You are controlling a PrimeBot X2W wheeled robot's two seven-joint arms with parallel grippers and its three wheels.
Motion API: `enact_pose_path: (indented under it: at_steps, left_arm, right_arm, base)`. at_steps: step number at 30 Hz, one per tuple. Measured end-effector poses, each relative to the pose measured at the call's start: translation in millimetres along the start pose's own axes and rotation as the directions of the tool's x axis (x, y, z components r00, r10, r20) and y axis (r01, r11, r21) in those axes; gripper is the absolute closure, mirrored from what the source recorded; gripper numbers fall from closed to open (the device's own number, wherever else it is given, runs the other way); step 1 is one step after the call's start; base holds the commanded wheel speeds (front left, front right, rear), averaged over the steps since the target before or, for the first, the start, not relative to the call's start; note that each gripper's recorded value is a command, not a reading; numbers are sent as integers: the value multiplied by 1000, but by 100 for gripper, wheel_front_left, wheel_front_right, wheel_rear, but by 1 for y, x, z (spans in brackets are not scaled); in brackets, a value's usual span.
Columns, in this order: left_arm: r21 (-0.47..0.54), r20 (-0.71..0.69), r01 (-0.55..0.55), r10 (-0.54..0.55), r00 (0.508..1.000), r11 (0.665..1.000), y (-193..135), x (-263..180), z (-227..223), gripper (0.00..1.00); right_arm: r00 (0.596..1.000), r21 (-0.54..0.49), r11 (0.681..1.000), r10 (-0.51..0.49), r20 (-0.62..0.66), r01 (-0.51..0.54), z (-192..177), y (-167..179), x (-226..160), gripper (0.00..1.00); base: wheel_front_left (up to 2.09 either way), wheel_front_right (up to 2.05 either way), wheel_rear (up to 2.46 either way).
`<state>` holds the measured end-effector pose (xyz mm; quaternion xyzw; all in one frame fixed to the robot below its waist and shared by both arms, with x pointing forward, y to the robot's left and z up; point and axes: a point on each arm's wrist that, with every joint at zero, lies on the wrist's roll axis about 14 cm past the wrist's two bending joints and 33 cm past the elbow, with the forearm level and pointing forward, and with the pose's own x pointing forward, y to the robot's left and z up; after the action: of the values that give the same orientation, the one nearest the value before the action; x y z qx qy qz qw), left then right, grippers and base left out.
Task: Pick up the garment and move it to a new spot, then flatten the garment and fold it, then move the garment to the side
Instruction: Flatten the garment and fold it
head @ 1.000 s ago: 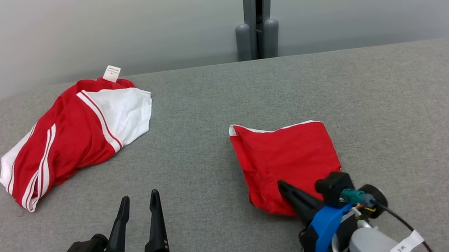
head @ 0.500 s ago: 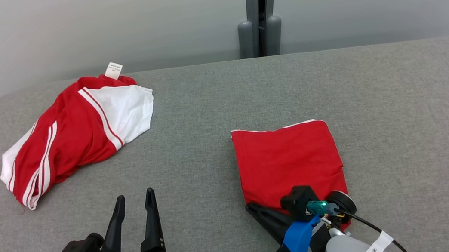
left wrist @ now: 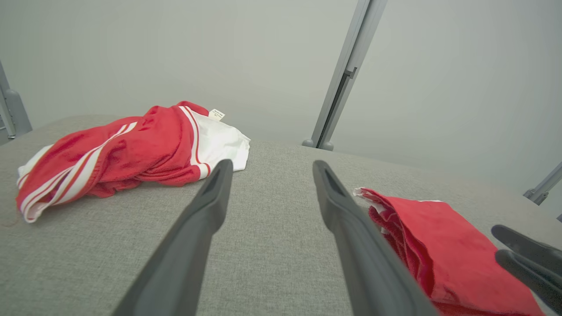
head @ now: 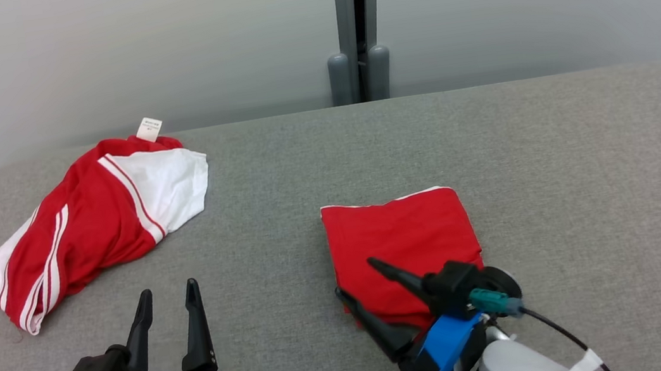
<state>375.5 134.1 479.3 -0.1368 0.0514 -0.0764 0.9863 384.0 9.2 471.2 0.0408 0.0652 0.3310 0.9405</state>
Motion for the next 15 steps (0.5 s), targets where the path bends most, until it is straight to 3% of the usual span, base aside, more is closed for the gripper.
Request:
enact_pose_path:
  at_steps: [6,7,15]
  left_arm:
    - [4,19,19,-19,1000,1000,-9,0,4,0]
    - [4,18,27,-27,999,1000,-13,-2,2,0]
    - [3,-7,7,-7,1000,1000,-14,-13,-13,0]
  right_arm:
    - [984,28,990,-141,111,138,25,-31,-23,0]
    - [971,31,979,-204,122,201,25,-46,-36,0]
    - [898,96,909,-416,147,405,19,-91,-89,0]
  base:
    - [0,0,0]
    - [0,0,0]
    - [0,0,0]
